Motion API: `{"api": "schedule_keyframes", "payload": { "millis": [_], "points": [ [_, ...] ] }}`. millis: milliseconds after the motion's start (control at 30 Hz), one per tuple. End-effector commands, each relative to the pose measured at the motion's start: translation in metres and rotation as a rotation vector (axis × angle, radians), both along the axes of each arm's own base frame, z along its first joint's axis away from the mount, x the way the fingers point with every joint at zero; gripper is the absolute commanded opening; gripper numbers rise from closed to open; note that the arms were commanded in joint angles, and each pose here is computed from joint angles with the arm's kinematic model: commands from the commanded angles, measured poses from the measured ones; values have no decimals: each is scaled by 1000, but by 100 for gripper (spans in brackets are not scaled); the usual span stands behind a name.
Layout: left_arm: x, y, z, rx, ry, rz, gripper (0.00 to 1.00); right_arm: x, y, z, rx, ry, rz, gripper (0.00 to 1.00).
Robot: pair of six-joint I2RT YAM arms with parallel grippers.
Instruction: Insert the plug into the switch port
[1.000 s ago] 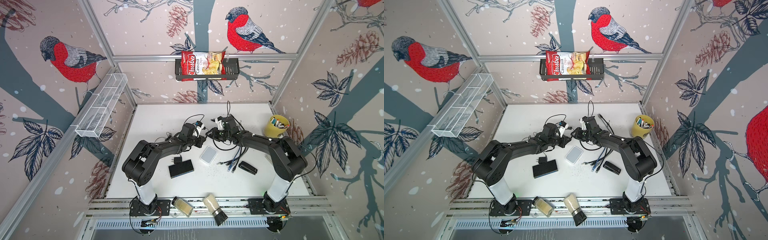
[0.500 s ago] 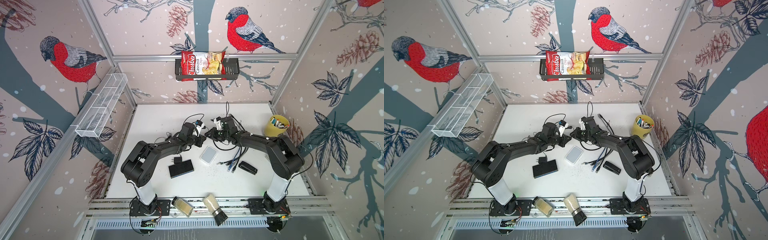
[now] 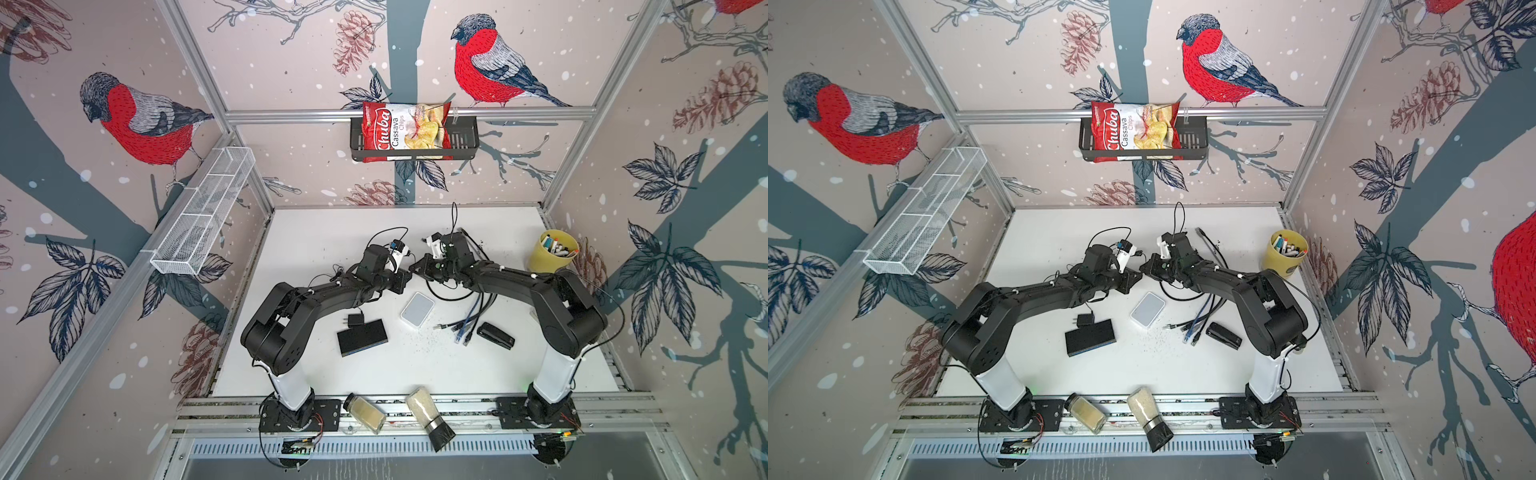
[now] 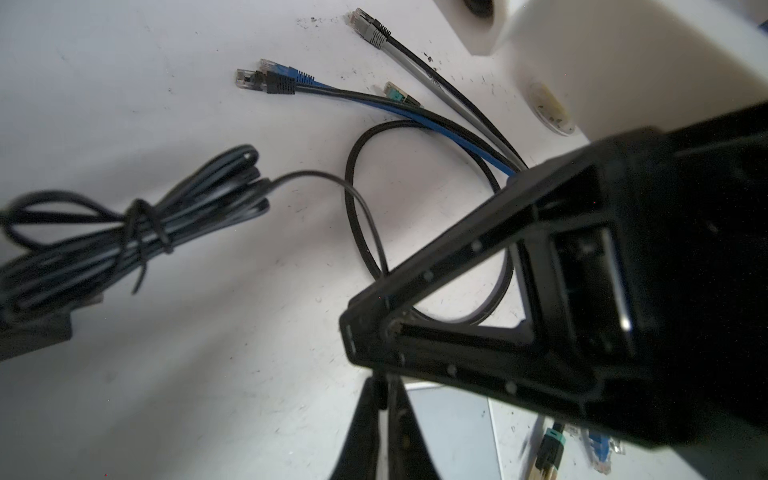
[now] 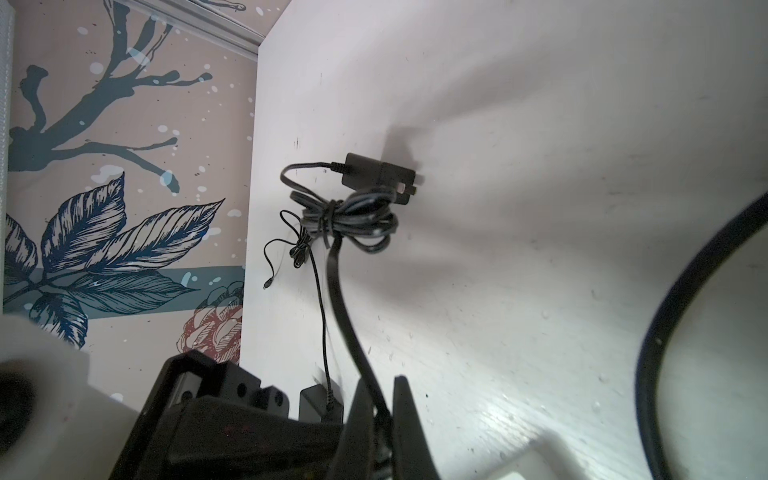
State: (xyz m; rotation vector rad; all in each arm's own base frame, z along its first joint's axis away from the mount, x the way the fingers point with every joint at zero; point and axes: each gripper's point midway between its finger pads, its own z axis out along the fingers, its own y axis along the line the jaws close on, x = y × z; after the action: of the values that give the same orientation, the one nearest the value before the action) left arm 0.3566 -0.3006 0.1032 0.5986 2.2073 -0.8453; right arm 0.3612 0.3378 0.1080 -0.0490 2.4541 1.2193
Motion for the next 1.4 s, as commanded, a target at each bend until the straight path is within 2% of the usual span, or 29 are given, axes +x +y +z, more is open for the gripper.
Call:
{"api": "schedule_keyframes", "payload": {
  "millis": [0, 100, 200, 267, 567, 900, 1033, 1267, 1367],
  "points": [
    [4, 4, 12, 2, -66, 16, 42, 5, 1, 2, 0, -23, -3, 4],
    [2, 14, 17, 34, -101, 46, 63, 7, -3, -1, -18, -28, -8, 3],
    [-3, 26, 23, 65, -140, 62, 78, 9, -7, -3, -43, -43, -14, 3],
    [-7, 34, 27, 86, -159, 82, 96, 10, -10, -4, -63, -56, -19, 3],
    [-31, 48, 26, 161, -153, 115, 97, 13, -31, -5, -170, -119, -56, 3],
    [-72, 9, -22, 382, -17, 67, 97, 20, -62, -15, -201, -108, -91, 4],
    [-84, -3, -40, 427, 47, 41, 98, 23, -76, -19, -220, -99, -107, 4],
    [-93, -7, -61, 483, 130, 22, 98, 26, -90, -23, -225, -95, -127, 4],
    [-86, -15, -60, 489, 128, 21, 98, 25, -91, -23, -224, -95, -123, 5]
  ]
}}
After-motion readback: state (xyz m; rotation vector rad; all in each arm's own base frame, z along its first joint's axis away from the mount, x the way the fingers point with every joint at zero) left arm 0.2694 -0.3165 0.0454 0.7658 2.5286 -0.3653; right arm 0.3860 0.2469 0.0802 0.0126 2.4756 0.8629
